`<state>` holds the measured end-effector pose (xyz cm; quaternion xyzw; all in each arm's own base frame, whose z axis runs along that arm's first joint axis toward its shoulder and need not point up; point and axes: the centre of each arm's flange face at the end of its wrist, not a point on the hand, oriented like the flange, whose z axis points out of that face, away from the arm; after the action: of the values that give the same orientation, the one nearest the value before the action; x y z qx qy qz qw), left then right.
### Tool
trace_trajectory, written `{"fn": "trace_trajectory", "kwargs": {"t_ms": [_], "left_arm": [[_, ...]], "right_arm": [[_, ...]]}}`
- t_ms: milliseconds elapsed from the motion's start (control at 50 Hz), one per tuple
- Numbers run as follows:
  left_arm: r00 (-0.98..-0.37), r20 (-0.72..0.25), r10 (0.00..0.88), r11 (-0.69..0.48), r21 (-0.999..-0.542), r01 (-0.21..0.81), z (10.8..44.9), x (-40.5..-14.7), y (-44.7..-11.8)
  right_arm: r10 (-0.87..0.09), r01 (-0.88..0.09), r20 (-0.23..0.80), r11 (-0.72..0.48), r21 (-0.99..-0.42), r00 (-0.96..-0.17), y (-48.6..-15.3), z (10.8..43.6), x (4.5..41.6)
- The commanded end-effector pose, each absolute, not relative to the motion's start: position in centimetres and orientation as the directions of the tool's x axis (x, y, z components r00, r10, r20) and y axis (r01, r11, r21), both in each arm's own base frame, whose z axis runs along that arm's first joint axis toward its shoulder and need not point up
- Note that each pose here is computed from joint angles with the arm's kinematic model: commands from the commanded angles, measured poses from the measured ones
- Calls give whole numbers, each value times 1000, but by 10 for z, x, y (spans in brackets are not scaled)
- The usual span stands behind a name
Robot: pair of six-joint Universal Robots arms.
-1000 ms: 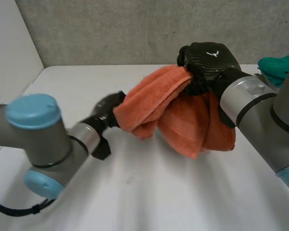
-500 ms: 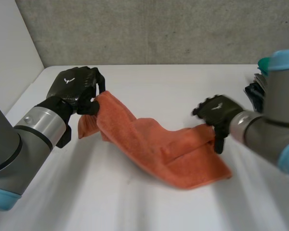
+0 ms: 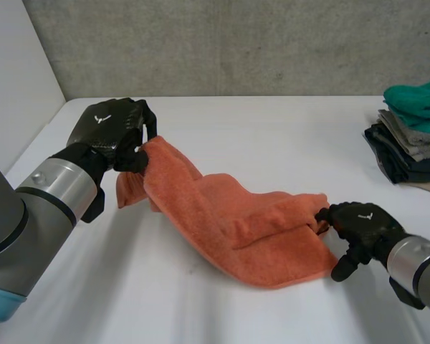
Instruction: Fold the laundry.
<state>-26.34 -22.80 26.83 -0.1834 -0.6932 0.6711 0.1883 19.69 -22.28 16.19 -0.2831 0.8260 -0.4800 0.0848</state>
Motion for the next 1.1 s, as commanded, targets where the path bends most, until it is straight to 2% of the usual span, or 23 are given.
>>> {"fn": "trace_trajectory", "kwargs": {"t_ms": [20,160,300,380,400,440,480,520,620,720,760,820,920,980,1020,1100], "left_arm": [[-861,17,508,42,-999,5,265,-264,-227],[-862,18,507,51,-999,9,261,-264,-227],[-863,15,504,39,-999,5,266,-262,-226],[-872,6,490,3,-1000,-5,281,-258,-223],[-876,1,482,-10,-1000,-7,288,-256,-222],[-889,-18,457,-65,-998,-13,312,-246,-214],[-895,-28,445,-95,-995,-15,325,-241,-209],[-901,-57,429,-135,-991,-1,343,-234,-202],[-904,-127,408,-182,-982,56,364,-226,-190],[-890,-244,386,-201,-964,177,363,-225,-188],[-880,-288,378,-207,-953,223,360,-225,-189],[-854,-356,380,-203,-933,298,349,-228,-191],[-827,-372,421,-84,-924,372,307,-236,-210],[-827,-364,428,-18,-918,395,287,-239,-221],[-829,-363,425,11,-914,406,278,-241,-226],[-837,-360,413,12,-916,401,274,-244,-233]], "right_arm": [[-564,-414,176,327,-849,-807,-227,143,201],[-562,-421,157,377,-825,-812,-242,120,204],[-530,-402,179,341,-850,-829,-259,128,205],[-428,-376,266,195,-906,-864,-275,184,197],[-374,-358,305,80,-930,-876,-276,226,193],[-319,-350,333,-3,-937,-887,-276,264,183],[-298,-364,356,-31,-931,-886,-274,293,172],[-311,-380,367,-20,-925,-877,-272,305,167],[-426,-436,402,-21,-900,-810,-256,333,169],[-420,-523,506,-85,-848,-753,-252,351,169],[-406,-570,552,-87,-817,-728,-252,352,168],[-433,-603,558,-43,-797,-708,-255,339,170],[-598,-628,463,88,-773,-655,-255,281,199],[-631,-602,391,155,-783,-670,-253,256,208],[-620,-550,328,204,-810,-713,-253,240,211],[-616,-509,268,255,-822,-741,-246,218,211]]}}
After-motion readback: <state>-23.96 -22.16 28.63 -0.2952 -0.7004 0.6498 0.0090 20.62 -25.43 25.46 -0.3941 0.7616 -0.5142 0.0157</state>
